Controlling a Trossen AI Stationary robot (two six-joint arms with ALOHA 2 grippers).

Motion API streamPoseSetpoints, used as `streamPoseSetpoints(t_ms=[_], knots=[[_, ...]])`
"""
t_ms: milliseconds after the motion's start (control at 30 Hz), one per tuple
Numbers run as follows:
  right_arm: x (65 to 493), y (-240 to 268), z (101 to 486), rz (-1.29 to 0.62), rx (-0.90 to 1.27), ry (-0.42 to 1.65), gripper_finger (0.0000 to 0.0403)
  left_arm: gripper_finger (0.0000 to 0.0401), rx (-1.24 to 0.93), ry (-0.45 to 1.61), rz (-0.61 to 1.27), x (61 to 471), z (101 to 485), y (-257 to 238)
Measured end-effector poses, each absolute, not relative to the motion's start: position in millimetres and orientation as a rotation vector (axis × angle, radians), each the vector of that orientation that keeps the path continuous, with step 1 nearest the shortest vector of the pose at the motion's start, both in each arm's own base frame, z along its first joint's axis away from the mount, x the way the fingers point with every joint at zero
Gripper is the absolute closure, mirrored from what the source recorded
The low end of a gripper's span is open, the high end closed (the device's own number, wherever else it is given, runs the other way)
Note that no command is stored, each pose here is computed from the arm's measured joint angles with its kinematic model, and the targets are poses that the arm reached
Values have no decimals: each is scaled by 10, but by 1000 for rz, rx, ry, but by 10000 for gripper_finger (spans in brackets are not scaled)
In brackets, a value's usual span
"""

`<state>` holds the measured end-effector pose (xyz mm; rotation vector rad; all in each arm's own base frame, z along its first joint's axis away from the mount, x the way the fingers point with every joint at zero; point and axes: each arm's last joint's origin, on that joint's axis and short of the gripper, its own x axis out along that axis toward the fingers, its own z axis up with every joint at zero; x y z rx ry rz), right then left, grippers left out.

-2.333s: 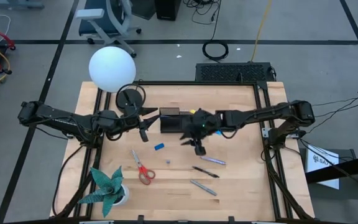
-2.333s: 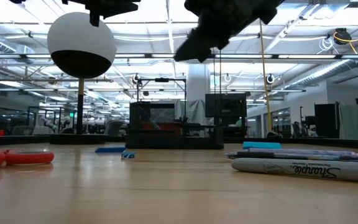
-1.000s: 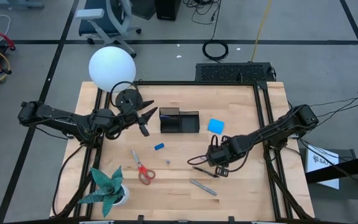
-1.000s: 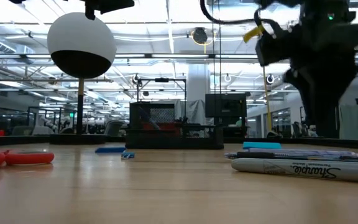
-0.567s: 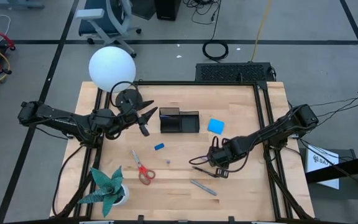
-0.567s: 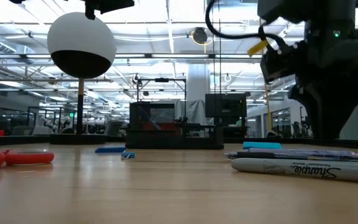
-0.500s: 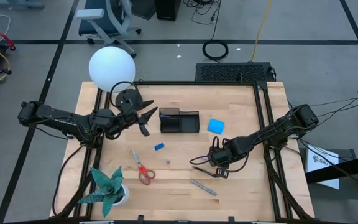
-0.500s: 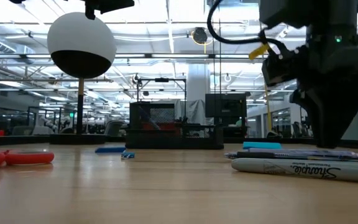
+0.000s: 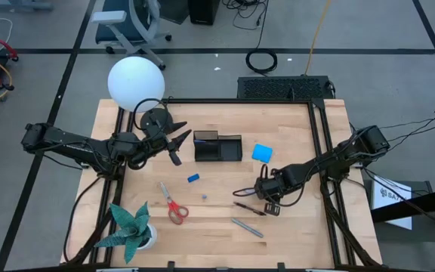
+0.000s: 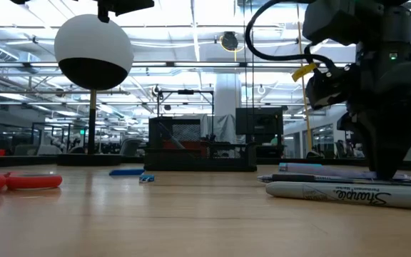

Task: Pick and place office supplies into organizer
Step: Put the purple pen into the black desk organizer

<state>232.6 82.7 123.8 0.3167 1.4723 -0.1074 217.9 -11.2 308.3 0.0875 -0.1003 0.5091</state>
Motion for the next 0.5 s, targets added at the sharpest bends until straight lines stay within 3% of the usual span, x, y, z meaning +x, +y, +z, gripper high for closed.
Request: streamPoseSetpoints(t_ms=[500], knots=[[2394, 802, 1448, -24, 327, 1405, 386, 254, 83, -101, 509, 2179, 3083, -112]])
